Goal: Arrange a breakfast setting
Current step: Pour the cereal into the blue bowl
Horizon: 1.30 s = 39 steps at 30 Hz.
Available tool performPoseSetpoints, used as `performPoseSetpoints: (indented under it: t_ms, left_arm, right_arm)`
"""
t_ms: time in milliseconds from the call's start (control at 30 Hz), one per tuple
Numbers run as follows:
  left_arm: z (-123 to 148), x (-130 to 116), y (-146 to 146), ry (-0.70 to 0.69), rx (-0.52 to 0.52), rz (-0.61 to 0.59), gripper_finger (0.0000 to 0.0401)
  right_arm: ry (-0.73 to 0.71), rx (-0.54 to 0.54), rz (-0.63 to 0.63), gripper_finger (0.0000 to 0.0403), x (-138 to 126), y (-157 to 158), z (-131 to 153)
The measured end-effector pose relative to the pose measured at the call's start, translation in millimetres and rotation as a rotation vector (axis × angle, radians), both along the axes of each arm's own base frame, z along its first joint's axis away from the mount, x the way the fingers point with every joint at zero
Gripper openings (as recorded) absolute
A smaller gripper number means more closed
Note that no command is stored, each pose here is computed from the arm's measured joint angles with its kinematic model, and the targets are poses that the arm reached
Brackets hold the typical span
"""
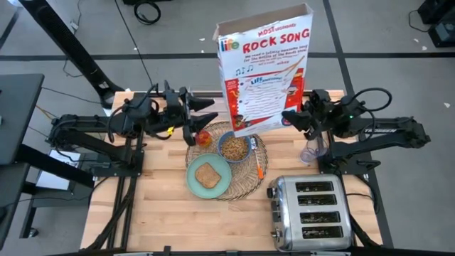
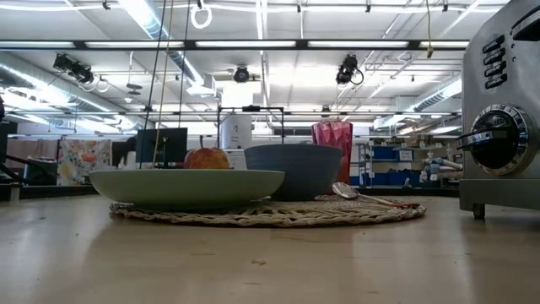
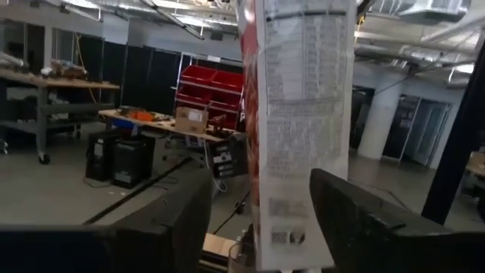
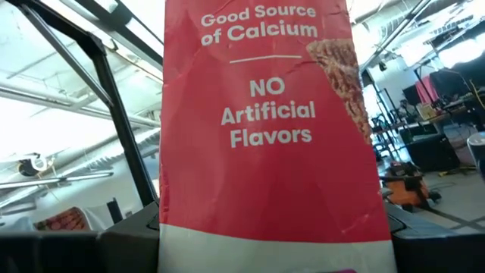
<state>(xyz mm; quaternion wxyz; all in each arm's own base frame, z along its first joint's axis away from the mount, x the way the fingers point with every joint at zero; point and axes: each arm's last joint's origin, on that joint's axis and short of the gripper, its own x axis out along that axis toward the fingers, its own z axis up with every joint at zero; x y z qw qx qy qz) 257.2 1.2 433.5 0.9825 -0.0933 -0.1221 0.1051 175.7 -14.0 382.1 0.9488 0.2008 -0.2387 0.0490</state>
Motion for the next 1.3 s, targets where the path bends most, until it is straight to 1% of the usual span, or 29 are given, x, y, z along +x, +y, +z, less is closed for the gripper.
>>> performPoseSetpoints:
  t_ms: [100,233,300,367,467,567,733,900,967,1067,1200,1300]
  left_arm:
    - [-0.4,0.2,-0.2,-0.007,-0.043,-0.02,0.0259]
    - [-1.7,3.2,-0.4,-0.017,-0.087,-0.035,0.0317]
    - [-4.5,5.0,-0.6,0.001,-0.089,-0.037,0.0341]
    - [-5.3,7.3,-0.7,0.001,-0.089,-0.043,0.0354]
    - [-5.7,8.7,-0.9,-0.009,-0.122,-0.062,0.0359]
    - [-7.0,10.9,-2.0,-0.003,-0.125,-0.132,0.0359]
    - [-7.5,11.6,-2.6,-0.005,-0.152,-0.16,0.0359]
    - [-7.7,12.5,-4.7,0.002,-0.124,-0.24,0.0359]
    - [-9.1,13.1,-5.1,0.012,-0.125,-0.238,0.036]
    - [-7.7,12.8,-4.8,0.002,-0.112,-0.278,0.036]
    - [-7.1,12.7,-3.1,-0.006,-0.112,-0.265,0.036]
    - [-3.2,11.7,1.5,-0.053,-0.122,-0.188,0.036]
  right_arm:
    - [0.022,0.0,-0.003,0.0233,3.6,-0.8,-2.7]
    - [0.037,-0.013,0.003,0.0233,8.5,-1.0,-5.4]
    - [0.052,-0.023,0.009,0.0233,11.7,-1.0,-7.6]
    - [0.066,-0.039,0.01,0.0233,15.1,-1.1,-9.8]
    - [0.073,-0.062,0.015,0.0233,18.4,-1.0,-11.6]
    - [0.081,-0.079,0.01,0.0233,21.1,-1.0,-13.1]
    - [0.091,-0.112,-0.013,0.0233,21.9,-2.7,-14.1]
    - [0.094,-0.113,-0.043,0.0233,18.6,-7.0,-13.1]
    - [0.109,-0.1,-0.039,0.0233,19.3,-8.5,-14.9]
    - [0.118,-0.088,-0.043,0.0232,18.8,-9.8,-15.1]
    - [0.132,-0.094,-0.043,0.0232,20.4,-9.7,-16.8]
    - [0.151,-0.107,-0.057,0.0232,24.0,-10.2,-19.7]
